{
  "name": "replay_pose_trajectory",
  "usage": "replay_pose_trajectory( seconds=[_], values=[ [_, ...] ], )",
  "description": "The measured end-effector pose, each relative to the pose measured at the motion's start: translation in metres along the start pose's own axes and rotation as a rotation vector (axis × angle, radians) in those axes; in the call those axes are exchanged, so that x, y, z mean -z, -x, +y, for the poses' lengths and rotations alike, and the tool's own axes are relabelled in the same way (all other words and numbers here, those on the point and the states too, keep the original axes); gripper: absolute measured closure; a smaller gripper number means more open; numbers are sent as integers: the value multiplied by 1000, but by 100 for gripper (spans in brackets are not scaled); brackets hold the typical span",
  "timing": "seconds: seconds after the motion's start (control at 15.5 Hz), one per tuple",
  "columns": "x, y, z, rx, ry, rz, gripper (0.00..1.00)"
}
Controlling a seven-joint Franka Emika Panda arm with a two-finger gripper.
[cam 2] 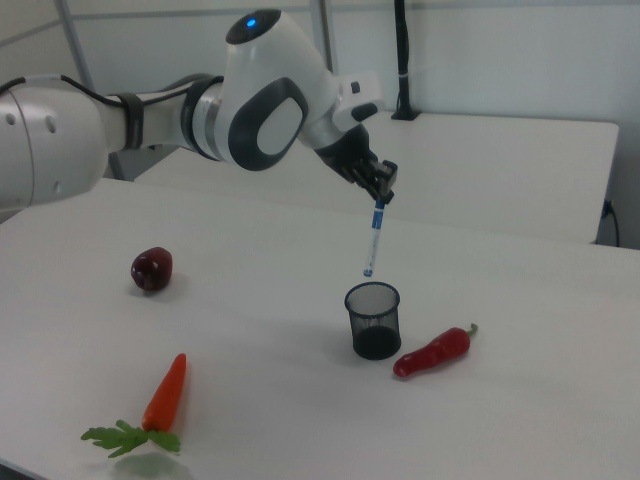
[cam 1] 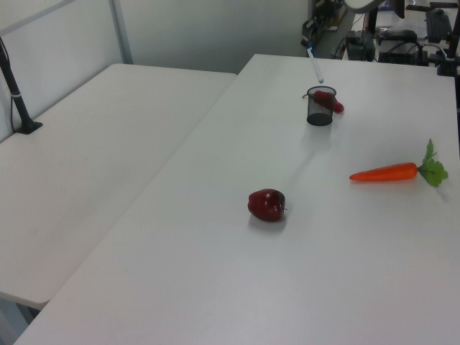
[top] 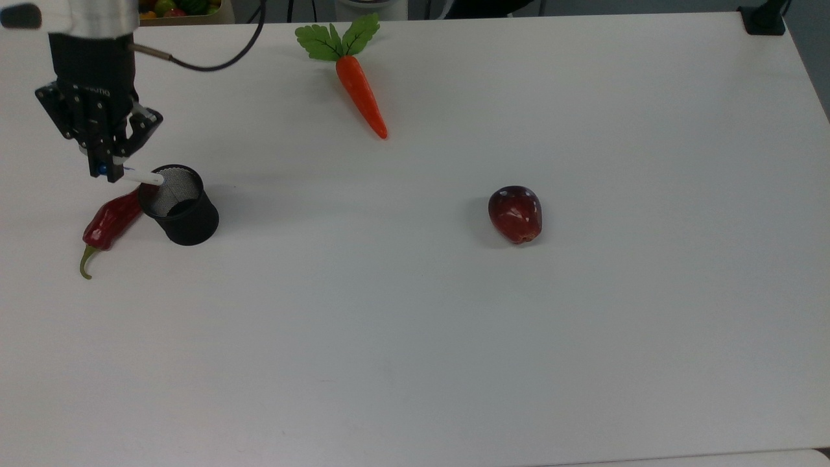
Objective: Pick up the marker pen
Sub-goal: 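Lift the marker straight up out of the pen cup, then carry the marker toward the red apple and lower it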
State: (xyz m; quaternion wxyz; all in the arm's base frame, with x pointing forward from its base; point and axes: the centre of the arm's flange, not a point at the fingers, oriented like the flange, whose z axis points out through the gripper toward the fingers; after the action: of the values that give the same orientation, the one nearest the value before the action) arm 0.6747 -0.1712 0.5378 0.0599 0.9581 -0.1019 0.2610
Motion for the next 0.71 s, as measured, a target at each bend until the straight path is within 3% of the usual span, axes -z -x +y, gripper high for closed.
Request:
replay_pose_trajectory(
  seconds=[0.32,0.71],
  values=[
    [20,-3,-52,1,-64,-21,82],
    [19,34,-174,124,-128,-223,82]
  ],
)
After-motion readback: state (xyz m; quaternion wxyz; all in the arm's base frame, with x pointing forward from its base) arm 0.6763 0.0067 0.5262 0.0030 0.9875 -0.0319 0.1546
